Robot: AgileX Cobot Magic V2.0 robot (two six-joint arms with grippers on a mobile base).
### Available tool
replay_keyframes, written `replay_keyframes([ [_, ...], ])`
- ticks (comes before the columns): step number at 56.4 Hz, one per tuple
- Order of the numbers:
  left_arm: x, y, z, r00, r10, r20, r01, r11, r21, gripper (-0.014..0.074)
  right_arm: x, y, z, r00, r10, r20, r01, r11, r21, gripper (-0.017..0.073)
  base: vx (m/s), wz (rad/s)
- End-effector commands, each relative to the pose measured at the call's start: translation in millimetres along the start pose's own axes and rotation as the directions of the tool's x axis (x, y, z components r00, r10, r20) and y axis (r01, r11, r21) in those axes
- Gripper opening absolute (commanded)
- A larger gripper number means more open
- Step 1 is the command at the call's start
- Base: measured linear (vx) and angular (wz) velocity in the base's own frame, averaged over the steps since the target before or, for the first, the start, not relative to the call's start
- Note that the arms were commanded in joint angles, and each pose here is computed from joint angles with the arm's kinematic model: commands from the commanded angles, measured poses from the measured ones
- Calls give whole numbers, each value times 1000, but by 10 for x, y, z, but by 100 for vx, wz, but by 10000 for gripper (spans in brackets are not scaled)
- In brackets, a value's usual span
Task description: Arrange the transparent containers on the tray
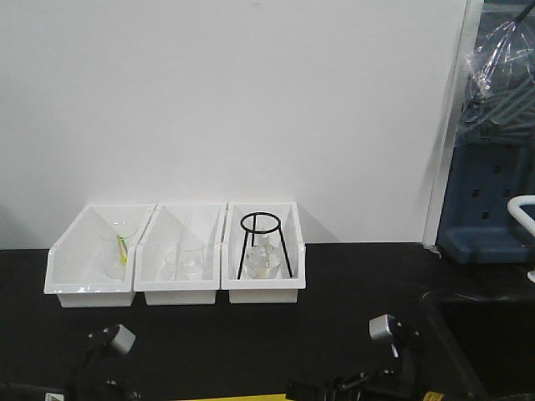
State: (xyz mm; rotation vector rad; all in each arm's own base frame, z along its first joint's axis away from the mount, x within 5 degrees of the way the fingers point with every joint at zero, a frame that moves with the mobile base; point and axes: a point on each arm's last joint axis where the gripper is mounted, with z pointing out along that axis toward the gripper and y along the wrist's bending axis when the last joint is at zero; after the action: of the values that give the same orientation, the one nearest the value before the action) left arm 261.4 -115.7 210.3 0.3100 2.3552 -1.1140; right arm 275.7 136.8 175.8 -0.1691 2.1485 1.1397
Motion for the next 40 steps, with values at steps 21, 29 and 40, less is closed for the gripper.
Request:
replay_keyframes([
  [21,-33,-1036,-1030,866,396,306,-418,908,7,-9,-420,1020,-938,857,-445,261,466,884,-23,-14,0,0],
  [29,101,-1212,-1275,828,437,350,-455,890,-33,-3,-379,1253,-1364,749,-606,267,597,792,124,-13,0,0],
  [40,228,-1402,-1522,757,487,436,-511,857,-70,-1,-288,1415,-1758,659,-706,259,655,708,262,-13,0,0],
])
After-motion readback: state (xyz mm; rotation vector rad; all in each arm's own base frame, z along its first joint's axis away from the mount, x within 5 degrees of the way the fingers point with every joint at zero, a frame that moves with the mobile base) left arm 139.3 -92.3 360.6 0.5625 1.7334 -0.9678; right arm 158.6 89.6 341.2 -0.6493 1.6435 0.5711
